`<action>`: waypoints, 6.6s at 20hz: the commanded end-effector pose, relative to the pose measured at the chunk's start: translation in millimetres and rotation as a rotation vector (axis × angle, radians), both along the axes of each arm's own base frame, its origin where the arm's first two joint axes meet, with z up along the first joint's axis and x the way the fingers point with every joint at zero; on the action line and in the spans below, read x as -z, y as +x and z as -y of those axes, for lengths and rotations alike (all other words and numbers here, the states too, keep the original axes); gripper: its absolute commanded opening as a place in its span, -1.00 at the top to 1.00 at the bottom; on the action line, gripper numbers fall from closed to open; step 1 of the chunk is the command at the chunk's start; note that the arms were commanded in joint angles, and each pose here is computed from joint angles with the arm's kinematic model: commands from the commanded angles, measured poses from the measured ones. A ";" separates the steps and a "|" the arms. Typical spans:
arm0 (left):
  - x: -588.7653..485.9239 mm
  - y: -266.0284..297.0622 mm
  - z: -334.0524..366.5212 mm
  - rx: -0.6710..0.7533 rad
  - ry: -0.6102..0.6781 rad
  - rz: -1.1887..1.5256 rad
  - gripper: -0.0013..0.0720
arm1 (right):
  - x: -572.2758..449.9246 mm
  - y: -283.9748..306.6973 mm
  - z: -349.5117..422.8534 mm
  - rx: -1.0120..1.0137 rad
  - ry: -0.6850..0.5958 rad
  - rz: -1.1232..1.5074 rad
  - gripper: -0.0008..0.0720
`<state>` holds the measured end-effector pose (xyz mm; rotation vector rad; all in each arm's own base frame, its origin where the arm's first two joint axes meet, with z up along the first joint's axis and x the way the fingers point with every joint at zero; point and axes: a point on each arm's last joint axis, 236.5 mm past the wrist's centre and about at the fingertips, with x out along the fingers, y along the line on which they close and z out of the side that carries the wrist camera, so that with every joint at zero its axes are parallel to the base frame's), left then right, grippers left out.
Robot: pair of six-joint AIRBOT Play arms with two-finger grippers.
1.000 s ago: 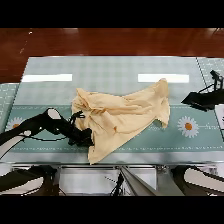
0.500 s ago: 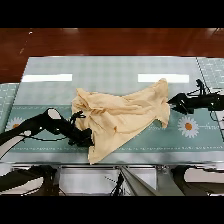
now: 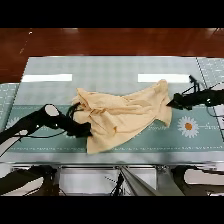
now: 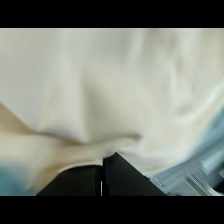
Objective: Fold the shirts.
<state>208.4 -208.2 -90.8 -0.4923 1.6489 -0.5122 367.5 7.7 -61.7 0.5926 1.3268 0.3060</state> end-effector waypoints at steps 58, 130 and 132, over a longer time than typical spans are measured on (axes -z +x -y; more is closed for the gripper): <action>-130.5 205.7 -132.8 -0.184 0.340 0.560 0.92 | -117.0 176.2 -17.2 -0.055 -0.394 0.299 0.90; -233.5 186.0 -166.2 -0.212 0.122 0.705 0.93 | -228.9 23.0 8.4 0.181 -0.073 0.571 0.90; -341.3 182.5 -164.0 -0.236 0.141 0.996 0.93 | -328.4 14.7 2.3 0.190 -0.115 0.821 0.90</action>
